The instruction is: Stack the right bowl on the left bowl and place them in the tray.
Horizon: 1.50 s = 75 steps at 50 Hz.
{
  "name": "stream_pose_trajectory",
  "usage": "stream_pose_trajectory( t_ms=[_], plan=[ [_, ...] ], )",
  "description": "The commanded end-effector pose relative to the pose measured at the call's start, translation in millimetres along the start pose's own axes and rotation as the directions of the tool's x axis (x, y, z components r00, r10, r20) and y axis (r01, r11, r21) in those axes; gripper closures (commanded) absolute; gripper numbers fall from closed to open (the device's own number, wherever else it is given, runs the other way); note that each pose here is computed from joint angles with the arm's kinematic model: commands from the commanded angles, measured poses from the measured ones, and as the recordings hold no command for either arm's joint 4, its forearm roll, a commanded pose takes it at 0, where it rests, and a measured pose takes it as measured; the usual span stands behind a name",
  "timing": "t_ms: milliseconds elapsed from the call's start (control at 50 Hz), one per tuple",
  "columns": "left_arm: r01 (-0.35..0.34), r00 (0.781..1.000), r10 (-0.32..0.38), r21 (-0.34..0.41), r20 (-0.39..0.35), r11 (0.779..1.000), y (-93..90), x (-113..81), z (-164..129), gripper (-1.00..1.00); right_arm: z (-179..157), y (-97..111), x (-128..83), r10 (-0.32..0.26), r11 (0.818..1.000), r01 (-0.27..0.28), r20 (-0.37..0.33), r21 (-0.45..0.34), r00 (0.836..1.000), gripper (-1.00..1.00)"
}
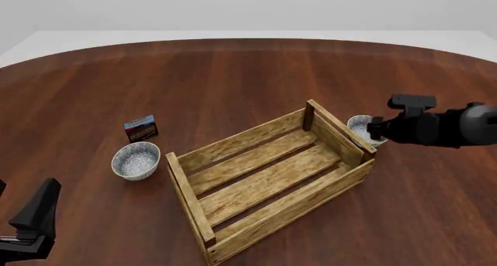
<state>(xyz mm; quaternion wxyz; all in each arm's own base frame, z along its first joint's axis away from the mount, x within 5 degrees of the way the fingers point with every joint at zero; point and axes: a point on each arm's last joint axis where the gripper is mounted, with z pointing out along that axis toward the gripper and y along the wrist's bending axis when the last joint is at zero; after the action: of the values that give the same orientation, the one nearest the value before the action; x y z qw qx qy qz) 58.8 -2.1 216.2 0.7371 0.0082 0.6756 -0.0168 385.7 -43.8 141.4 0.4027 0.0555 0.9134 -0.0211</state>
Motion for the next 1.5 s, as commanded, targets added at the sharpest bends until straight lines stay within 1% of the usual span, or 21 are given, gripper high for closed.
stream_pose_trajectory(
  t_ms=[20,440,540,560,580,600,640,820,940,1040,1120,1280,1400,1440,1500],
  plan=[
    [0.000,1.000,0.000,0.003,0.003,1.000,-0.2,-0.9,0,-1.00,16,-1,10,0.008,1.000,-0.008,-0.024,0.003,1.000,-1.00],
    [0.004,1.000,-0.004,0.003,0.009,1.000,-0.2,-2.0,-2,-1.00,35,1,26,0.013,1.000,-0.013,-0.055,0.000,0.998,-1.00],
    [0.007,1.000,-0.007,0.002,0.008,1.000,-0.1,-1.5,-2,-1.00,37,-2,26,0.015,1.000,-0.015,-0.056,0.005,0.998,-1.00],
    [0.007,1.000,-0.007,0.002,0.007,1.000,-0.1,-0.9,-2,-1.00,34,-6,24,0.020,1.000,-0.020,-0.045,0.012,0.999,1.00],
    [0.007,1.000,-0.007,0.002,0.007,1.000,-0.1,-0.9,-2,-1.00,34,-5,25,0.011,1.000,-0.011,-0.053,0.010,0.999,1.00],
    [0.007,1.000,-0.007,0.002,0.008,1.000,-0.1,-1.0,-2,-1.00,32,-1,24,0.013,1.000,-0.013,-0.050,0.003,0.999,1.00],
    [0.008,1.000,-0.008,0.003,0.007,1.000,-0.2,-1.0,-2,-1.00,29,-4,22,0.010,1.000,-0.010,-0.044,0.008,0.999,1.00],
    [0.012,1.000,-0.012,0.003,0.008,1.000,-0.2,-1.0,-2,-1.00,22,-3,19,0.002,1.000,-0.001,-0.033,0.005,0.999,1.00],
    [0.013,1.000,-0.013,0.003,0.011,1.000,-0.2,-2.5,-3,-1.00,9,-4,12,-0.006,1.000,0.006,-0.007,0.008,1.000,1.00],
    [0.014,1.000,-0.014,0.003,0.012,1.000,-0.2,-2.3,-3,-1.00,-8,-9,2,-0.015,1.000,0.015,0.034,0.018,0.999,1.00],
    [0.016,1.000,-0.016,0.004,0.012,1.000,-0.2,-2.6,-3,-1.00,-22,-11,-6,-0.011,1.000,0.009,0.073,0.024,0.997,1.00],
    [0.017,1.000,-0.017,0.002,0.013,1.000,-0.1,-2.9,-3,-1.00,-43,-12,-16,-0.006,1.000,0.003,0.122,0.026,0.992,1.00],
    [0.019,1.000,-0.019,0.003,0.015,1.000,-0.2,-3.6,-3,-1.00,-66,-13,-25,-0.005,1.000,0.000,0.176,0.031,0.984,1.00],
    [0.017,1.000,-0.017,0.003,0.015,1.000,-0.2,-3.7,-3,-1.00,-78,-10,-29,-0.001,1.000,-0.004,0.207,0.024,0.978,1.00],
    [0.017,1.000,-0.017,0.003,0.014,1.000,-0.2,-3.8,-3,-1.00,-88,-9,-31,-0.002,1.000,-0.003,0.232,0.023,0.973,1.00]
  ],
)
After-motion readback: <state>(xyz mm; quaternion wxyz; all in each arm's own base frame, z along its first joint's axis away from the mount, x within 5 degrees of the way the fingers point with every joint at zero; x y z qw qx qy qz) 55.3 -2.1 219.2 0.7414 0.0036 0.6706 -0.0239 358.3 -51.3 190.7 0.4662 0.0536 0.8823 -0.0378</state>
